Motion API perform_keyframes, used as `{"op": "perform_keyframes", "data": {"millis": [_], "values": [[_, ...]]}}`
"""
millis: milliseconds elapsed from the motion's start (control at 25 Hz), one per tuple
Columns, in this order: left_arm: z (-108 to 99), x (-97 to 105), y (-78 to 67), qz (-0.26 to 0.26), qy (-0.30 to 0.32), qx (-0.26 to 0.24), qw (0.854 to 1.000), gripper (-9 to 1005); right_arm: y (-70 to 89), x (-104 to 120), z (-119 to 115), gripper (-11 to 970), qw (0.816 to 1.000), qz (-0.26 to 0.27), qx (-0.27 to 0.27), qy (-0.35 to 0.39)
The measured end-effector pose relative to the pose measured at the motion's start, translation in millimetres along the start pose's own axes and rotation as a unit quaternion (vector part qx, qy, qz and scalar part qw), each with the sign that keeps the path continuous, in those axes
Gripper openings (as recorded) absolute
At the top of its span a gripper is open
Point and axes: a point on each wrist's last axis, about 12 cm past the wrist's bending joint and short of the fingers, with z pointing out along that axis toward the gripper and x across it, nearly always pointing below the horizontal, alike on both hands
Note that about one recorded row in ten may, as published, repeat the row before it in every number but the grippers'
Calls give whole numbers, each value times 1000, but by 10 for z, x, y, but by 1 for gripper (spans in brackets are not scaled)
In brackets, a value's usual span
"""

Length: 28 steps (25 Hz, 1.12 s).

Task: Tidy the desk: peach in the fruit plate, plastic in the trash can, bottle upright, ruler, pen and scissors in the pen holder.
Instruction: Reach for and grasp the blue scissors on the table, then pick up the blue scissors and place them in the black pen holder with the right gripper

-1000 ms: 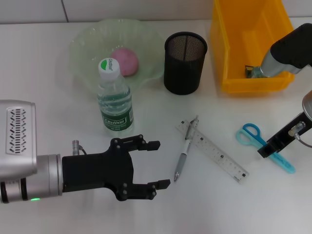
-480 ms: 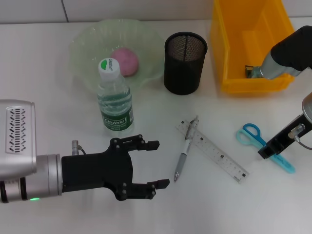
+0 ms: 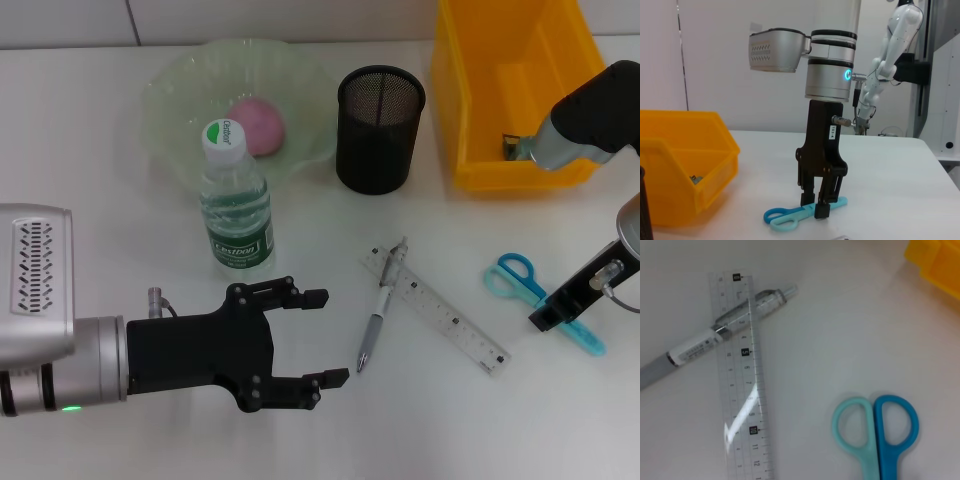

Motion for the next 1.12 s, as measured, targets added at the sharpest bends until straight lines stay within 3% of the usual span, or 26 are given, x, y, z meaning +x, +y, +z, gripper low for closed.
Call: {"op": "perform_keyframes", "data": {"millis": [520, 840, 920, 1040, 1120], "values": [[0, -5, 1, 1, -1, 1, 1000, 813, -4, -3, 22, 307, 1000, 0, -1, 0], [-11, -17, -4, 3, -3, 3, 1000, 813, 39, -38, -313, 213, 993, -12, -33, -116], [-11, -17, -5, 3, -3, 3, 1000, 813, 6, -26, -433, 216, 981, -17, -37, -188], [-16, -8, -13, 1, -3, 3, 1000, 813, -28, 53, -579, 220, 943, -32, -40, -328], [-20, -1, -15, -1, -3, 2, 1000, 813, -44, 124, -640, 223, 893, -44, -47, -446]]}}
